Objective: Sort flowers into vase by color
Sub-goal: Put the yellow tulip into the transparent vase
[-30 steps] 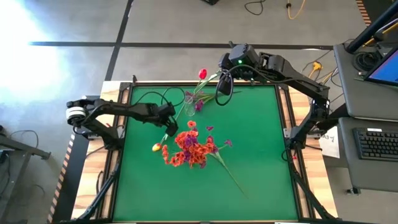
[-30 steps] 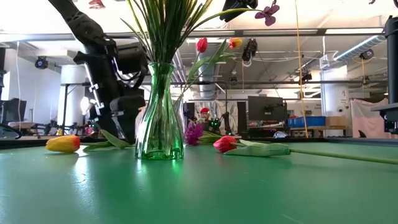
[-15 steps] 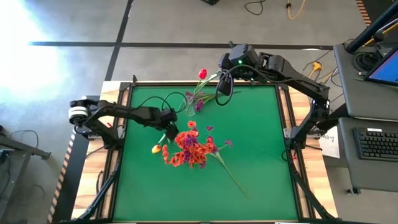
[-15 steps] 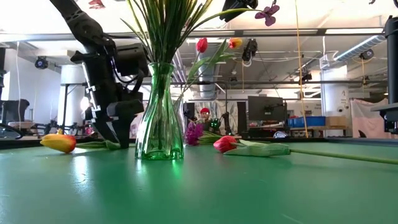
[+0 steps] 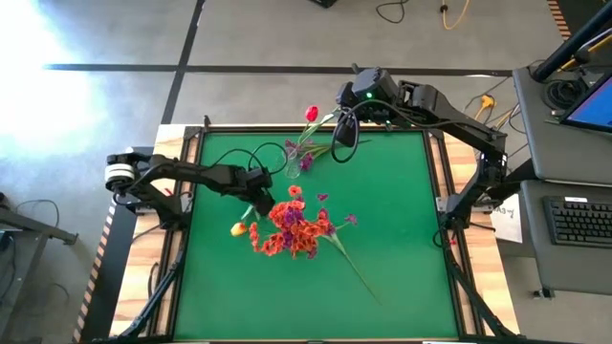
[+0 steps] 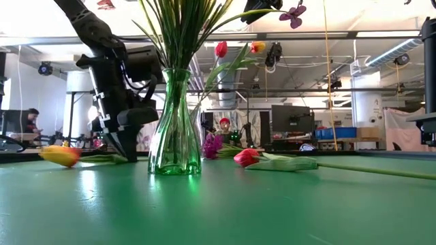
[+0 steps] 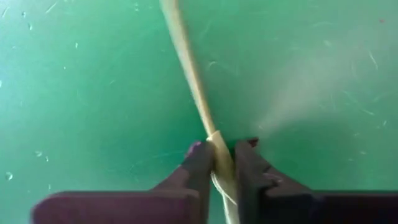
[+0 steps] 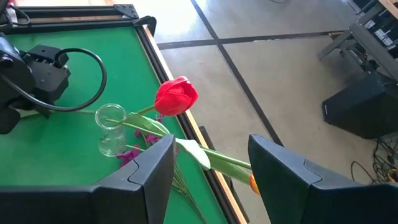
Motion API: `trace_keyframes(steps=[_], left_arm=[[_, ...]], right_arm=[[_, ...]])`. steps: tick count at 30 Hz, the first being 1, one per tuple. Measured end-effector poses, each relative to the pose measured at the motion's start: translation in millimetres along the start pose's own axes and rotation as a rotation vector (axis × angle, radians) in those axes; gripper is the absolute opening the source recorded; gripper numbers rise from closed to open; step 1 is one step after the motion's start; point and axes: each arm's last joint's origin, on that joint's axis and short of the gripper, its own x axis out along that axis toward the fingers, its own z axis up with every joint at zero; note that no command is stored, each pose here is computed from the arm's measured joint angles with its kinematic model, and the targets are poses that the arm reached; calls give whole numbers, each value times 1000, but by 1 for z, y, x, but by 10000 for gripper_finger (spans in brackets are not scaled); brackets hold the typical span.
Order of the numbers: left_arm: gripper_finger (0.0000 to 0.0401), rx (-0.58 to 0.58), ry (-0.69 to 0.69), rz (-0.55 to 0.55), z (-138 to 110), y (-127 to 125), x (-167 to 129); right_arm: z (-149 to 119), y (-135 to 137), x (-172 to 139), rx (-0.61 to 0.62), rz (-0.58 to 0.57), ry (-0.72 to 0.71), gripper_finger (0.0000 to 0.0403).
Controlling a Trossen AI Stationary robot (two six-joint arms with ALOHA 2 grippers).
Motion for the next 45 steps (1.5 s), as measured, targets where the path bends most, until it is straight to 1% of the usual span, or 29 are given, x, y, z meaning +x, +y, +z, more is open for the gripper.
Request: trace_keyframes(steps=[2, 5, 11, 20, 24, 27, 30, 34, 37, 41, 45], left_arm=[[7, 1, -1, -1, 0, 0, 0], [8, 14, -2, -2, 1, -1, -1], [1, 101, -14, -1, 11, -5, -13], [0, 239, -57, 172, 33, -5, -57], [0, 282, -77, 194, 34, 0, -77], [0, 293, -75, 188, 29, 5, -87], [0, 299, -42, 166, 22, 11, -98], [0, 329, -35, 123, 14, 18, -114], [0, 323, -53, 79, 10, 22, -127], [0, 306, -70, 45, 4, 28, -139], [0, 296, -92, -17, 0, 31, -149]], right_arm=[[0, 0, 0, 0, 0, 0, 196], [0, 0, 0, -2, 0, 0, 196], [1, 0, 0, -14, -3, -12, 196], [5, -2, -3, -10, -10, -48, 196], [8, -2, -7, -19, -6, -65, 196], [11, -1, -8, -15, -3, -93, 196], [12, 1, -9, -17, 5, -107, 196], [17, 2, -10, -7, 38, -162, 196], [21, 2, -10, 17, 51, -202, 196], [24, 5, -11, 26, 121, -236, 196], [31, 13, -11, 28, 222, -321, 196]])
